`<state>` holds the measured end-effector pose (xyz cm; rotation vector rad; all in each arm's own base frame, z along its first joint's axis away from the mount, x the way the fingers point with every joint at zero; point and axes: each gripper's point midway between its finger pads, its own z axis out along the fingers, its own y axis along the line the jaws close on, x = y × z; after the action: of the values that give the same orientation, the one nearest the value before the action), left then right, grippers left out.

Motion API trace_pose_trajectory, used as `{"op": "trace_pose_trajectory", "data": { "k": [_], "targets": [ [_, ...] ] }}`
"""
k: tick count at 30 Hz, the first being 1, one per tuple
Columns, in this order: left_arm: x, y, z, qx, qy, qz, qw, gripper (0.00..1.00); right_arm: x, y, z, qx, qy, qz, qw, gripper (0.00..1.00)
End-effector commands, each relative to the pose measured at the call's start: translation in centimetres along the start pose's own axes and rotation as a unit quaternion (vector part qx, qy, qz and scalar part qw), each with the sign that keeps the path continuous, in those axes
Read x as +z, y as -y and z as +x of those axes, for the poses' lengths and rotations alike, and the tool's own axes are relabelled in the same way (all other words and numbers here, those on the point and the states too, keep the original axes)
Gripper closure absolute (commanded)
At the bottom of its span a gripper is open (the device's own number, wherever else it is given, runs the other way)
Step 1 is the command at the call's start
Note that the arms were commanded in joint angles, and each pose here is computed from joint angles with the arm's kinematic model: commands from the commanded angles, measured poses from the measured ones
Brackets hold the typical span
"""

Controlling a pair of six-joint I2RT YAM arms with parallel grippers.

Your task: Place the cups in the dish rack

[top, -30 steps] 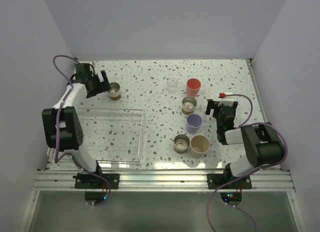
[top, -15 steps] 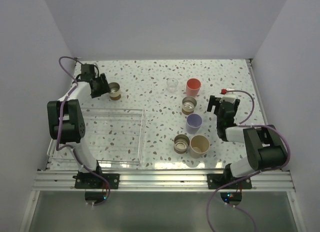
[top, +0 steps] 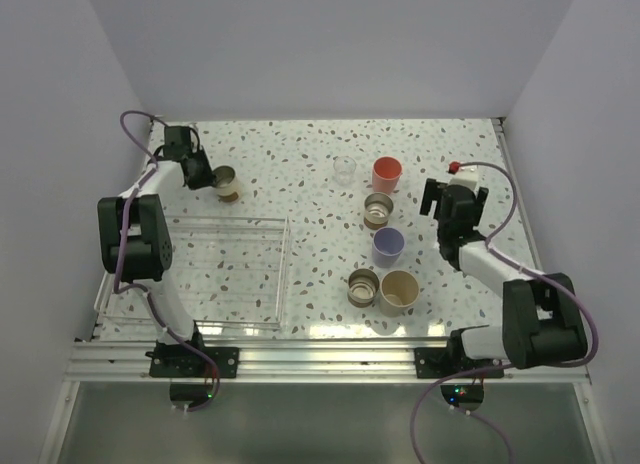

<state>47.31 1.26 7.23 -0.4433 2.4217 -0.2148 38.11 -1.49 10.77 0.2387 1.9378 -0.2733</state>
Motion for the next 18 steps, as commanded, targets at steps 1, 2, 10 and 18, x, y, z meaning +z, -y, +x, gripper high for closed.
{"op": "trace_pose_trajectory", "data": {
  "k": [1,2,10,18],
  "targets": [
    [-2.0,2.5,-4.1,0.006,0.072,0.048,0.996,1.0,-1.0,0.2,-5.1,0.014,0.029,0.001,0.999,0.02],
    [-2.2,2.9,-4.4,0.004,0.076,0.057,0.995,1.0,-1.1,-0.1,-6.4,0.018,0.037,-0.005,0.999,0.02],
    [-4.9,6.5,-7.2,-0.076,0.111,0.132,0.982,1.0,-4.3,-4.6,-20.8,-0.013,0.107,-0.068,0.992,0.02],
    [-12.0,11.9,-10.2,-0.041,0.144,0.258,0.954,1.0,-9.9,-11.5,-31.0,0.098,0.169,-0.246,0.949,0.02]
  ]
}}
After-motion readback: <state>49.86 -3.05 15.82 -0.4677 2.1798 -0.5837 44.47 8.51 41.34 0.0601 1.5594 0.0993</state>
